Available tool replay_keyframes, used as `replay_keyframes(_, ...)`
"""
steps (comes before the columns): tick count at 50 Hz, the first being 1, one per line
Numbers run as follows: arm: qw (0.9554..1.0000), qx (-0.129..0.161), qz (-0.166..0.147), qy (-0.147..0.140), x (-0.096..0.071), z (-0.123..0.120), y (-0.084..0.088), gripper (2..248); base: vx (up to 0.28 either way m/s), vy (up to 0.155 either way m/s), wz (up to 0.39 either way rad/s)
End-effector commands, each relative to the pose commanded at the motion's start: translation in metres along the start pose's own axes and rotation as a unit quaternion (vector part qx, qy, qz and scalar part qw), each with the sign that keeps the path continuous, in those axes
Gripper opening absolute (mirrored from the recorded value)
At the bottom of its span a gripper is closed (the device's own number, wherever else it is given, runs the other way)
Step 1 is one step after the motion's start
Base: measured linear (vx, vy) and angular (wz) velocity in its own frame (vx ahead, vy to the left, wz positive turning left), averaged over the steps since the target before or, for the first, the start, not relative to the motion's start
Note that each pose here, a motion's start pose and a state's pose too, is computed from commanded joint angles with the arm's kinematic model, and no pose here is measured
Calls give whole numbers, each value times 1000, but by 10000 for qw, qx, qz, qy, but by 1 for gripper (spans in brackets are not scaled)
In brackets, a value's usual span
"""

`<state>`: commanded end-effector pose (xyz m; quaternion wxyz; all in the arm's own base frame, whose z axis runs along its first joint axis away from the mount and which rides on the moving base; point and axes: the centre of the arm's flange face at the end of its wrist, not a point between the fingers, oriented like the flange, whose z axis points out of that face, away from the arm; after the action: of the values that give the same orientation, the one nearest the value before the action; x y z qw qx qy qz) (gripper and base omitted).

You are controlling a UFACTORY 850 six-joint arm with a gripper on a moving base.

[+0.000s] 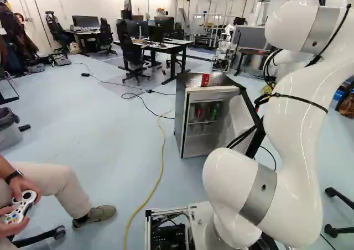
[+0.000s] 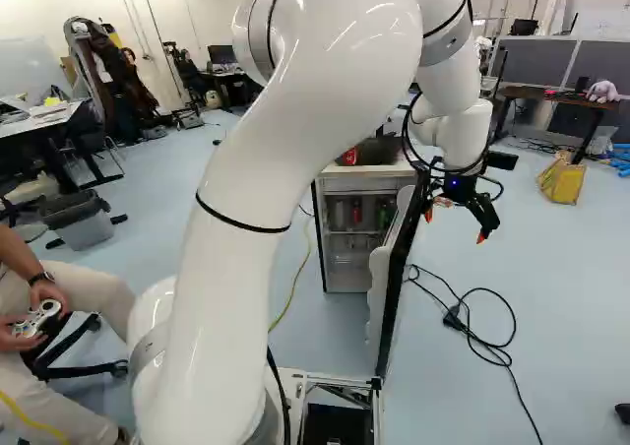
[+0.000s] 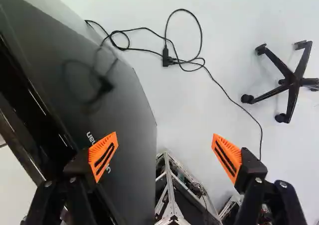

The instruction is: Grab a drink from the fridge

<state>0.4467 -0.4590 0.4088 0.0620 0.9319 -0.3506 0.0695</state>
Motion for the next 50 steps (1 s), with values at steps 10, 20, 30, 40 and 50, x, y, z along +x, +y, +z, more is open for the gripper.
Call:
replay_keyframes(10, 10000, 16, -79, -39, -7, -2, -10, 247, 0, 0, 0)
replay_keyframes(20, 9998, 32, -159, -75, -15, -4, -21, 247, 0, 0, 0)
replay_keyframes(30, 9996, 48, -243, -111, -22, -6, -31, 247, 0, 0, 0)
replay_keyframes(40, 9993, 64, -329, -145, -30, -8, -41, 247, 0, 0, 0)
replay_keyframes(50, 9989, 79, -419, -178, -38, -10, -52, 247, 0, 0, 0)
